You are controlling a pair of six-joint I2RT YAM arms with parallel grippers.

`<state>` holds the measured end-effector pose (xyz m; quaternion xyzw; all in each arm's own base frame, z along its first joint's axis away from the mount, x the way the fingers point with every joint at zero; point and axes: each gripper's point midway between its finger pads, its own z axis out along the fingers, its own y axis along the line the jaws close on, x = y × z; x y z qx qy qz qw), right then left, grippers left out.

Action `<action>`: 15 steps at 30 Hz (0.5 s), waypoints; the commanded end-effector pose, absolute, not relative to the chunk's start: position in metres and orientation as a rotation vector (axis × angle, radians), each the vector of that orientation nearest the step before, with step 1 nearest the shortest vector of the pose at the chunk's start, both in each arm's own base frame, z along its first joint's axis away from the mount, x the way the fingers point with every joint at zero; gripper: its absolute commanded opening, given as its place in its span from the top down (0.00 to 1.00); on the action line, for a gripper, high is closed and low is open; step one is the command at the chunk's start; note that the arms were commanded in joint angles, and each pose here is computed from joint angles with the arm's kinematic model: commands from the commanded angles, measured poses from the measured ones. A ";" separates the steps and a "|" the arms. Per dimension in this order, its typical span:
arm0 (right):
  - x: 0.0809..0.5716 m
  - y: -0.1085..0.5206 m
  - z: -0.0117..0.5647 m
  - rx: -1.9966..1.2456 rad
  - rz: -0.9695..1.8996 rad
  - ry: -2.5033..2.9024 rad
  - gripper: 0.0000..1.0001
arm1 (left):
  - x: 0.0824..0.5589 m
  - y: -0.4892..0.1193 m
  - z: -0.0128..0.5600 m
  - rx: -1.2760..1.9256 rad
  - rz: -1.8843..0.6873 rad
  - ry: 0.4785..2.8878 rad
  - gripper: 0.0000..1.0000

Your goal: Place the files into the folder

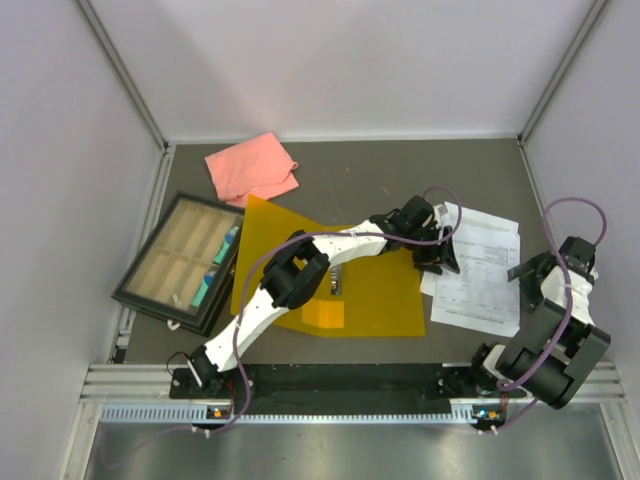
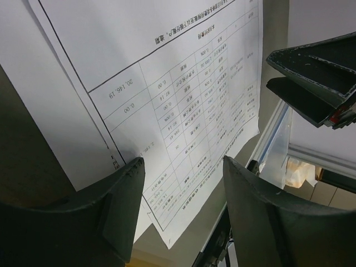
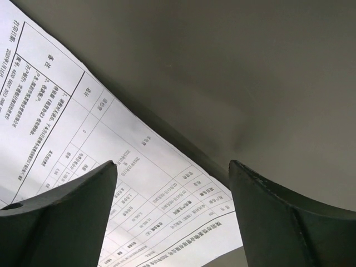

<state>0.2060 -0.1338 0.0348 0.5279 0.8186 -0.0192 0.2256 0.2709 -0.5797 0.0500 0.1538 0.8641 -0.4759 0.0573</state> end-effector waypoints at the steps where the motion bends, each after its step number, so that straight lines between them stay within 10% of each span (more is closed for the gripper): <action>1: 0.215 -0.140 0.047 1.398 -0.067 2.231 0.18 | 0.274 -0.575 0.082 0.510 -1.366 2.575 0.35; 15: 0.212 -0.137 0.034 1.431 -0.059 2.260 0.17 | 0.242 -0.597 0.078 0.537 -1.473 2.594 0.35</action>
